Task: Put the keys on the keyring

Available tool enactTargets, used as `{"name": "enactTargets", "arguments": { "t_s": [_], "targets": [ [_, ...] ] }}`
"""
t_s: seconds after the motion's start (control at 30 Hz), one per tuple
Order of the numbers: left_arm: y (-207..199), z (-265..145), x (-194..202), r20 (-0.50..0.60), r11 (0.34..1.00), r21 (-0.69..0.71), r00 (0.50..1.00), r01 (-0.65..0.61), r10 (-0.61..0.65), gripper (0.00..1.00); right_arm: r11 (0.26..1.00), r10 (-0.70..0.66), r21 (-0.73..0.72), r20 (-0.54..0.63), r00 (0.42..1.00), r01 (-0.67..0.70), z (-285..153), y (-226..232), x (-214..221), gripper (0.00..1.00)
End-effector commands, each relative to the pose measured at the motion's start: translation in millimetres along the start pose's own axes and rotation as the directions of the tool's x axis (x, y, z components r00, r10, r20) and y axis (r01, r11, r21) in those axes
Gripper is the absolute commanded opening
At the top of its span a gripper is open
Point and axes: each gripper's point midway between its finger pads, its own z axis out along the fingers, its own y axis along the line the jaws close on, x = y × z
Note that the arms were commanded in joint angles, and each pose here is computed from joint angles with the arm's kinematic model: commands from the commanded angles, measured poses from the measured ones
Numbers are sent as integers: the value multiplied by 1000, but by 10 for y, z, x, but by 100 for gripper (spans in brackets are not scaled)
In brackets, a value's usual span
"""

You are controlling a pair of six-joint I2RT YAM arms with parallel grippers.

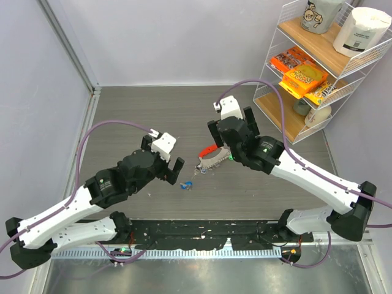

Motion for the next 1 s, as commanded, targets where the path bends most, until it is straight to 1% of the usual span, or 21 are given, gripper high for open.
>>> {"name": "enactTargets", "arguments": {
  "t_s": [0.0, 0.13, 0.17, 0.2, 0.23, 0.27, 0.33, 0.4, 0.43, 0.47, 0.5, 0.53, 0.57, 0.6, 0.63, 0.67, 0.7, 0.73, 0.77, 0.87, 0.97],
  "targets": [
    [190, 6, 72, 10, 994, -111, 1000, 12, -11, 99, 997, -50, -54, 77, 996, 55, -119, -23, -185, 96],
    [179, 14, 184, 14, 994, -107, 999, 31, -30, 99, 977, -180, -95, 94, 979, 189, -91, 29, -50, 95],
    [181, 6, 201, 24, 993, -105, 999, 48, -46, 99, 965, -210, -142, 96, 973, 222, -84, 114, 0, 95],
    [157, -5, 203, 39, 994, -89, 997, 68, -64, 99, 941, -274, -180, 93, 957, 287, -82, 168, 60, 96],
    [142, -27, 201, 56, 994, -74, 995, 82, -78, 99, 893, -353, -266, 86, 932, 363, -93, 299, 176, 95],
    [120, -39, 206, 67, 994, -58, 993, 97, -93, 99, 868, -395, -293, 85, 915, 402, -100, 329, 213, 99],
    [90, -76, 198, 92, 993, -29, 989, 118, -115, 99, 834, -457, -306, 86, 885, 460, -66, 350, 293, 100],
    [76, -111, 203, 104, 991, -11, 986, 132, -130, 99, 793, -482, -356, 130, 867, 494, -57, 419, 349, 100],
    [65, -123, 204, 108, 990, -2, 984, 140, -139, 99, 752, -496, -398, 185, 849, 526, -99, 481, 330, 100],
    [35, -125, 212, 111, 989, 15, 983, 146, -147, 99, 717, -512, -432, 208, 834, 548, -110, 536, 420, 100],
    [11, -129, 214, 116, 988, 31, 981, 154, -156, 99, 665, -519, -457, 285, 806, 590, -158, 570, 393, 100],
    [-14, -122, 226, 118, 987, 44, 980, 157, -161, 99, 601, -532, -505, 327, 781, 620, -178, 679, 545, 100],
    [-32, -120, 237, 120, 985, 55, 979, 162, -167, 99, 577, -540, -484, 377, 752, 657, -177, 643, 503, 99],
    [-44, -118, 254, 119, 985, 61, 978, 164, -170, 99, 546, -548, -503, 391, 740, 670, -160, 676, 614, 97],
    [-58, -112, 271, 115, 984, 67, 978, 165, -172, 99, 542, -554, -498, 395, 733, 678, -110, 633, 626, 96],
    [-67, -117, 276, 115, 983, 73, 978, 167, -174, 99, 511, -534, -535, 416, 736, 673, -119, 690, 673, 95],
    [-75, -119, 277, 117, 983, 78, 978, 165, -173, 99, 511, -543, -541, 400, 739, 668, -31, 629, 725, 95],
    [-79, -116, 294, 115, 983, 80, 978, 166, -174, 99, 480, -528, -572, 417, 740, 665, -52, 680, 777, 95],
    [-76, -119, 292, 119, 983, 81, 977, 168, -176, 99, 469, -536, -573, 421, 732, 673, 5, 642, 806, 96],
    [-92, -124, 301, 121, 981, 91, 976, 171, -181, 99, 387, -481, -629, 486, 729, 674, -20, 771, 820, 98],
    [-98, -138, 295, 125, 981, 98, 975, 170, -181, 99, 351, -467, -660, 491, 735, 664, 107, 828, 810, 100]
  ]
}}
